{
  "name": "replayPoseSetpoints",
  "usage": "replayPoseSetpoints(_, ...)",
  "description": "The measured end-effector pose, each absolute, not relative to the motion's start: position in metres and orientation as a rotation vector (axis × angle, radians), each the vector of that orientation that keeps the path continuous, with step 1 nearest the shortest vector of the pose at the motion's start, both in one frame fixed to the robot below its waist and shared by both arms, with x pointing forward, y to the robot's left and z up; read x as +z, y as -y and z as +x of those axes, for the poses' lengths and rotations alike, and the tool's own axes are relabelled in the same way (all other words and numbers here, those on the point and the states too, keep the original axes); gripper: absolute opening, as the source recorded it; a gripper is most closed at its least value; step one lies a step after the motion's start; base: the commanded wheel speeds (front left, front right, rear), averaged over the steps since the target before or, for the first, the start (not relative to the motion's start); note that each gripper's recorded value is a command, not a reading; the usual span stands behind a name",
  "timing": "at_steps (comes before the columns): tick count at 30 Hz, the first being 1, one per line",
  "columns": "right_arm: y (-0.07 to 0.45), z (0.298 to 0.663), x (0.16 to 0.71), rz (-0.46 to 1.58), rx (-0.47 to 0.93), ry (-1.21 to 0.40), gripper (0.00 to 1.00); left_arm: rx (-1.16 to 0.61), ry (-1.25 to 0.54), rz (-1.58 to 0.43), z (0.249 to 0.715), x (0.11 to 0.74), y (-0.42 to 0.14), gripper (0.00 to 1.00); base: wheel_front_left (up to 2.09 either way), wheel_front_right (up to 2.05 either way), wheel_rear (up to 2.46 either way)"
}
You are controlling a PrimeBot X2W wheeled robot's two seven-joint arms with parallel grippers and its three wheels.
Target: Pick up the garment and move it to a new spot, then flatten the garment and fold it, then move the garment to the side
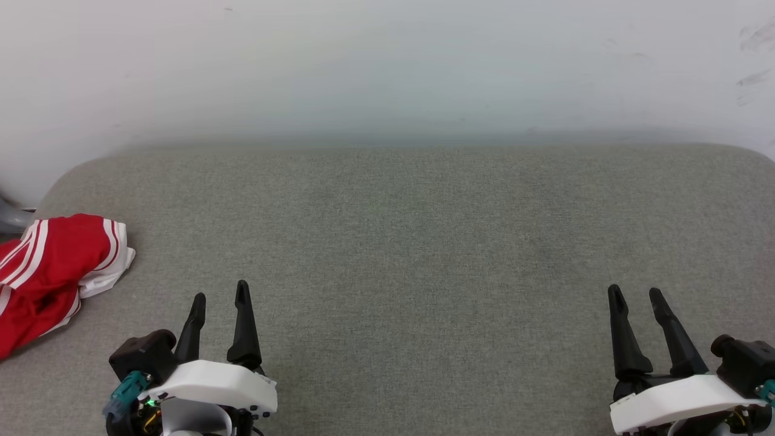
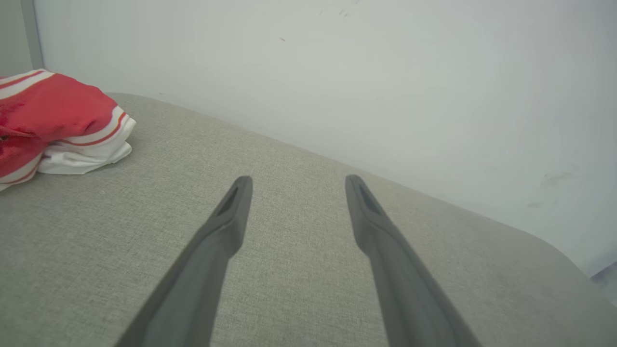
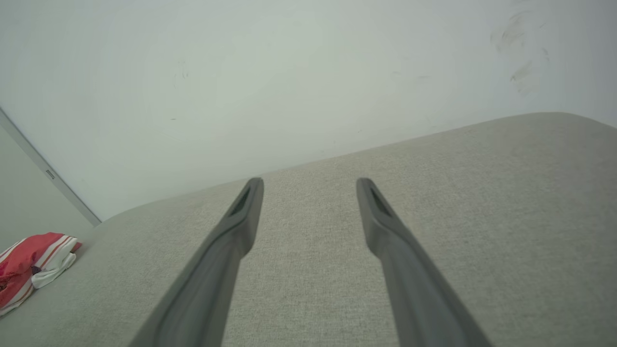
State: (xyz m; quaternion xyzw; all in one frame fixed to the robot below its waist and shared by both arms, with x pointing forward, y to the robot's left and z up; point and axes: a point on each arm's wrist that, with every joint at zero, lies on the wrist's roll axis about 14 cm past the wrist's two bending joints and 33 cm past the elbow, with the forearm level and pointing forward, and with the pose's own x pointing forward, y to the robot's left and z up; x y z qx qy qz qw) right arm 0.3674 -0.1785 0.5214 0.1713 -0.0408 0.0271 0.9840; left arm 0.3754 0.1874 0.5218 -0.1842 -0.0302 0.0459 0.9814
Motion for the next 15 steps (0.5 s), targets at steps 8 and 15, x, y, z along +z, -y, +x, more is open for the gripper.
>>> replayPoseSetpoints(8, 0.1756, 0.3672, 0.5255, 0.273, 0.068, 0.101, 1.00, 0.085, 0.080, -0.294, 0.3739, 0.5244, -0.1850, 1.00, 0.00, 0.00, 0.00)
replayPoseSetpoints(15, 0.1747, 0.3662, 0.5294, 0.210, 0.075, 0.121, 1.00, 0.075, 0.100, -0.233, 0.3726, 0.5277, -0.1820, 1.00, 0.00, 0.00, 0.00)
